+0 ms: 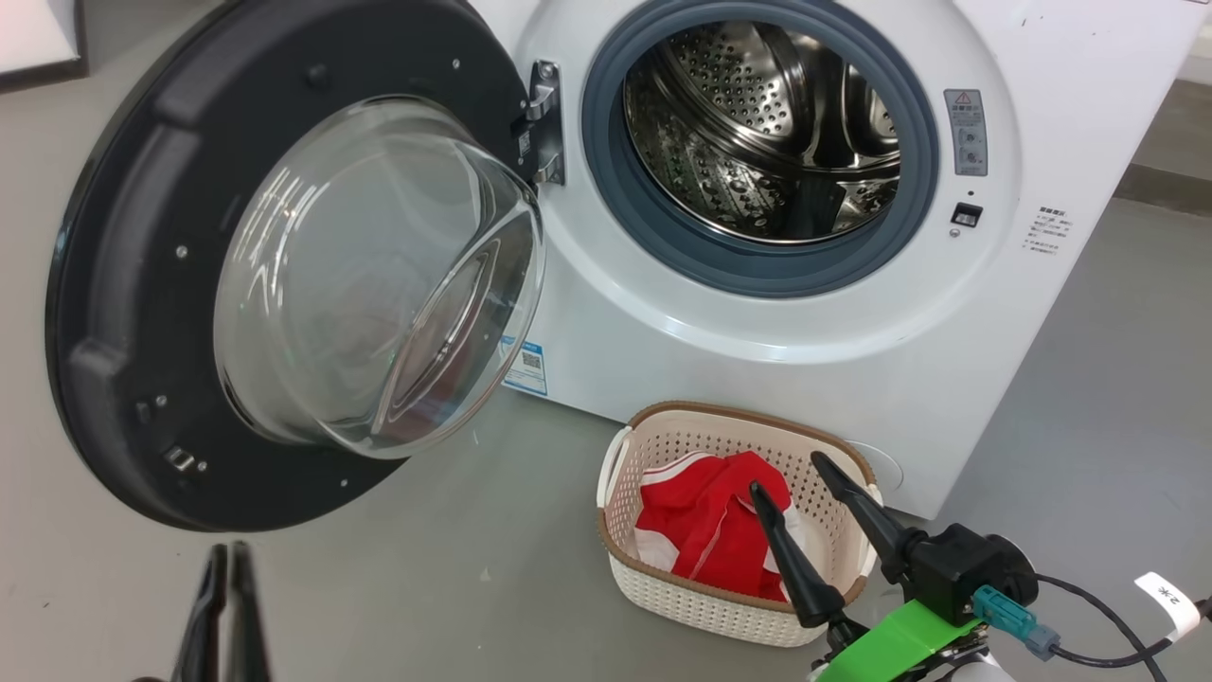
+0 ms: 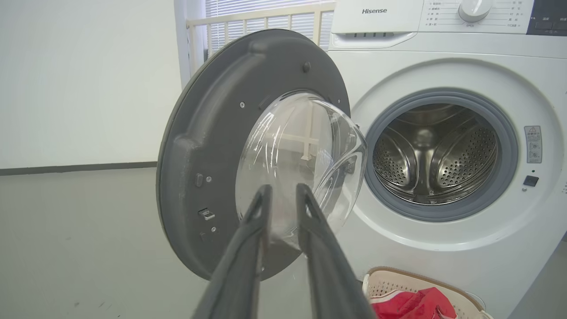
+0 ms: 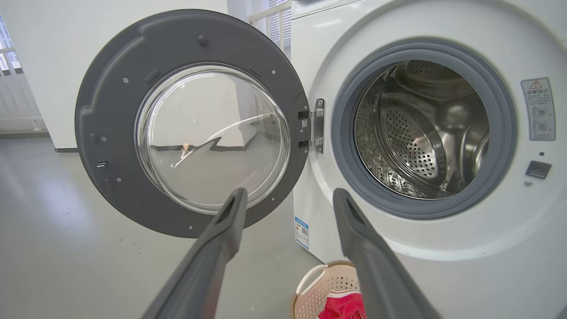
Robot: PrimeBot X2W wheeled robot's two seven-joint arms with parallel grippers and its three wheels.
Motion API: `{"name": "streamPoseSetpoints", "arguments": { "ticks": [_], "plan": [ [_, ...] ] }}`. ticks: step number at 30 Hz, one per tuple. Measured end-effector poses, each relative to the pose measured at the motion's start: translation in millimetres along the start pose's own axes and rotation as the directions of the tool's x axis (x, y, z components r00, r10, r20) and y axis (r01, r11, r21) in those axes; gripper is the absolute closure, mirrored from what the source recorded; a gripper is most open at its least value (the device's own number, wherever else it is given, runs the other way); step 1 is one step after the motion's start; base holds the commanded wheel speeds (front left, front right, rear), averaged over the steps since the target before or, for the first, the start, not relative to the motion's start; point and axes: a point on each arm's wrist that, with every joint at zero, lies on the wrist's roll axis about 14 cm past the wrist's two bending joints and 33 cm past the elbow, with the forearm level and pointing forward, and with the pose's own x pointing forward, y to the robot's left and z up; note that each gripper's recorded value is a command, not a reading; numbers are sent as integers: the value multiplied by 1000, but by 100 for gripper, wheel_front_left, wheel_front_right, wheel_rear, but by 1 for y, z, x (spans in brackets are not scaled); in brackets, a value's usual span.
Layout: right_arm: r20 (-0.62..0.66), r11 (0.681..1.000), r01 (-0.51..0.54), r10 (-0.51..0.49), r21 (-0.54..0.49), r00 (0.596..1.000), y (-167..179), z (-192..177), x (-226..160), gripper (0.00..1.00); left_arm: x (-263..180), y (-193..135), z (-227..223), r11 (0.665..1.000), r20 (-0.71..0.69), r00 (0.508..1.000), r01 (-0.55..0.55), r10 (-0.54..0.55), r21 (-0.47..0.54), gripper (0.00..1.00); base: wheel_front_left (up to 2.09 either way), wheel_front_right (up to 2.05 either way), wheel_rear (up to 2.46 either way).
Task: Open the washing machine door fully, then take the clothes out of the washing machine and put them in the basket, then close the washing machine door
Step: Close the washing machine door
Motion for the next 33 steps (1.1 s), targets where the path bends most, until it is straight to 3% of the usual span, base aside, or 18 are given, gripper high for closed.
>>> {"name": "streamPoseSetpoints", "arguments": {
  "ticks": [7, 13, 21, 23, 33],
  "plan": [
    [11, 1000, 23, -22, -10, 1000, -6, 5, -4, 0, 8, 14, 21, 994, 81, 995, -50, 57, -94, 100, 0, 0, 0],
    [19, 999, 46, -46, -14, 999, -12, 8, -9, 0, 33, 29, 67, 974, 230, 966, -67, 118, -217, 100, 0, 0, 0],
    [22, 997, 73, -73, -15, 997, -20, 9, -13, 0, 75, 46, 117, 914, 361, 918, -6, 166, -405, 100, 0, 0, 0],
    [23, 997, 81, -80, -14, 997, -22, 9, -14, 0, 87, 48, 125, 898, 373, 913, 15, 168, -440, 100, 0, 0, 0],
    [21, 994, 112, -112, -13, 993, -32, 10, -19, 0, 151, 71, 123, 738, 222, 946, -26, 235, -674, 100, 0, 0, 0]
  ]
}}
